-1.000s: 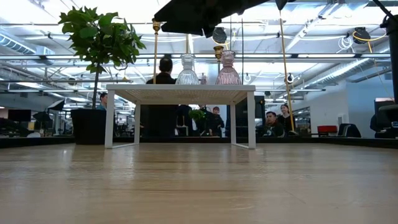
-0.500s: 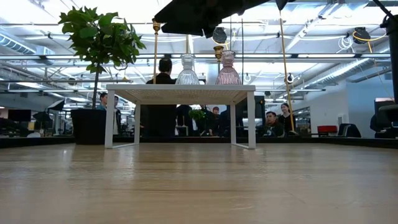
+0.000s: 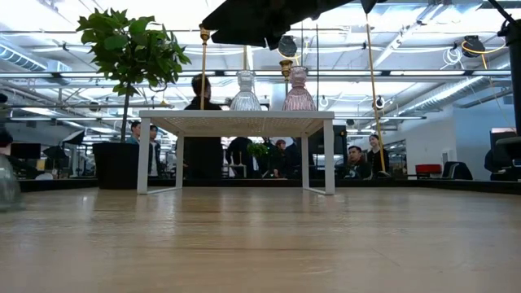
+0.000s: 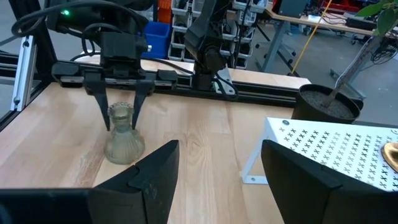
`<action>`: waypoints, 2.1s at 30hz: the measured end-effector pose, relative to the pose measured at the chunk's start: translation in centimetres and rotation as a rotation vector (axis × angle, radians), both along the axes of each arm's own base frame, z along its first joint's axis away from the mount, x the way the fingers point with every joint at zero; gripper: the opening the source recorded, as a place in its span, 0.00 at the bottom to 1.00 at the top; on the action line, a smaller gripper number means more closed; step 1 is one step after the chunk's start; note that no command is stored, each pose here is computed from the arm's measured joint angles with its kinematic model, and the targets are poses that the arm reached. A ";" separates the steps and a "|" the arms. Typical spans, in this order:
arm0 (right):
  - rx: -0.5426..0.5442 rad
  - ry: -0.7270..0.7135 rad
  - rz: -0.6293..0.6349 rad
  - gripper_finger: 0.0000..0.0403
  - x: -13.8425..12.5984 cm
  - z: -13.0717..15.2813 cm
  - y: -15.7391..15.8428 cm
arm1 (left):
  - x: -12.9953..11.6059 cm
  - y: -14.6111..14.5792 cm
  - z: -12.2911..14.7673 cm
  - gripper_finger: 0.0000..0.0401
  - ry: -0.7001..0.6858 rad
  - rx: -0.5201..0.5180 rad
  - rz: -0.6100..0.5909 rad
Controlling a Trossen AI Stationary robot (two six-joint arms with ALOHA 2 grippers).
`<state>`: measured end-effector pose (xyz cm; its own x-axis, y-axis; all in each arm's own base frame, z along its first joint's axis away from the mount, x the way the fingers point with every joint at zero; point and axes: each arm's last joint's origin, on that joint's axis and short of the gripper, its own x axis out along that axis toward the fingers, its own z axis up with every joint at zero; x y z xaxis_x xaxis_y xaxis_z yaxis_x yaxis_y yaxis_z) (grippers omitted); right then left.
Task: Pick & Place candle stick holders
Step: Put the transparent candle holder on the shelf
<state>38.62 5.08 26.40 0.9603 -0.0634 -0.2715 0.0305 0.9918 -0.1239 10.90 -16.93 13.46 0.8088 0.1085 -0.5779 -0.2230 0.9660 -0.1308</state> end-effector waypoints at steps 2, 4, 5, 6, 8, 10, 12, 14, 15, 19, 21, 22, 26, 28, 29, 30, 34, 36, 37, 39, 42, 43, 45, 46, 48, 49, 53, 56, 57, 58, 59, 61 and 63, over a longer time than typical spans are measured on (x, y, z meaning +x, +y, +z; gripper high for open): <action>0.006 0.000 -0.001 0.55 0.0 0.0 0.0 | 0.2 0.2 0.0 0.39 0.001 0.005 0.012; 0.006 0.000 -0.002 0.55 0.0 0.0 0.0 | 0.5 0.3 0.0 0.36 0.003 0.015 0.020; 0.006 0.000 -0.002 0.55 0.0 0.0 0.0 | 0.6 0.4 0.0 0.35 0.004 0.019 0.025; 0.006 0.000 -0.002 0.55 0.0 0.0 0.0 | 0.7 0.5 0.0 0.35 0.004 0.018 0.032; 0.006 0.000 -0.001 0.55 0.0 0.0 0.0 | 1.0 0.7 0.0 0.35 0.002 0.019 0.047; 0.006 0.000 -0.001 0.55 0.0 0.0 0.0 | 1.1 0.8 0.0 0.36 -0.016 0.030 0.066; 0.004 0.000 -0.001 0.55 0.0 0.0 0.0 | 1.4 1.0 0.1 0.39 -0.043 0.058 0.080; -0.004 0.001 0.002 0.55 0.0 0.0 0.0 | 1.6 1.1 0.2 0.40 -0.075 0.082 0.099; -0.012 0.002 0.005 0.55 -0.2 0.2 0.0 | 1.8 1.2 0.3 0.40 -0.086 0.086 0.109; -0.036 -0.005 0.016 0.55 -1.4 2.0 0.1 | 2.7 1.6 0.5 0.35 -0.128 0.080 0.168; -0.033 0.024 0.015 0.55 -2.3 2.8 -0.1 | 3.3 2.0 0.6 0.35 -0.144 0.088 0.196; -0.020 0.035 0.010 0.55 -2.8 3.1 -0.2 | 3.6 2.1 0.7 0.35 -0.150 0.089 0.210; 0.000 0.047 -0.001 0.55 -4.7 5.1 -0.5 | 5.0 2.7 1.1 0.39 -0.173 0.118 0.229; 0.000 0.041 0.000 0.55 -5.5 5.9 -0.6 | 5.9 3.0 1.5 0.41 -0.188 0.150 0.225; 0.000 0.039 0.001 0.55 -5.9 6.2 -0.7 | 6.3 3.2 1.7 0.42 -0.197 0.168 0.224; -0.001 0.045 0.001 0.55 -6.2 6.4 -0.7 | 6.8 3.4 1.9 0.41 -0.207 0.181 0.226; 0.000 0.020 0.001 0.55 -7.3 7.6 -0.9 | 8.5 4.3 2.8 0.37 -0.252 0.229 0.248; -0.002 0.012 0.002 0.55 -7.7 8.0 -0.9 | 9.2 4.9 3.2 0.37 -0.273 0.246 0.267; -0.003 0.010 0.002 0.55 -7.8 8.1 -1.0 | 9.5 5.1 3.5 0.37 -0.284 0.254 0.275; -0.005 0.020 0.003 0.55 -8.1 8.2 -1.0 | 10.0 5.6 3.9 0.38 -0.305 0.269 0.291; -0.005 0.017 0.003 0.55 -8.3 8.4 -1.0 | 10.7 6.2 4.6 0.40 -0.340 0.303 0.303; -0.006 0.016 0.004 0.55 -8.3 8.4 -1.0 | 10.9 6.4 4.9 0.40 -0.353 0.318 0.304; -0.017 0.019 0.007 0.55 -8.3 8.4 -1.0 | 11.3 6.7 5.6 0.39 -0.384 0.347 0.309; -0.025 0.022 0.009 0.55 -8.3 8.3 -1.0 | 11.4 6.9 6.0 0.38 -0.401 0.357 0.313; -0.030 0.022 0.011 0.55 -8.3 8.4 -1.0 | 11.6 7.5 6.9 0.37 -0.435 0.365 0.333; -0.030 0.022 0.011 0.55 -8.3 8.4 -1.0 | 11.6 7.9 7.3 0.37 -0.446 0.371 0.343; -0.032 0.028 0.011 0.55 -8.3 8.3 -1.0 | 11.4 9.6 8.8 0.38 -0.475 0.389 0.389; -0.052 0.028 0.017 0.55 -8.3 8.3 -1.0 | 11.4 10.8 9.7 0.40 -0.490 0.403 0.380; -0.054 0.028 0.017 0.55 -8.3 8.3 -1.0 | 11.5 11.3 9.9 0.40 -0.498 0.404 0.374; -0.055 0.028 0.018 0.55 -8.3 8.3 -1.0 | 11.5 11.8 10.1 0.40 -0.503 0.405 0.366; -0.056 0.029 0.018 0.55 -8.3 8.3 -1.0 | 11.6 12.3 10.2 0.39 -0.503 0.407 0.369; -0.056 0.029 0.018 0.55 -8.3 8.3 -1.0 | 11.8 13.4 10.3 0.38 -0.498 0.415 0.392; -0.056 0.029 0.018 0.55 -8.3 8.3 -1.0 | 12.0 14.4 10.2 0.37 -0.488 0.421 0.404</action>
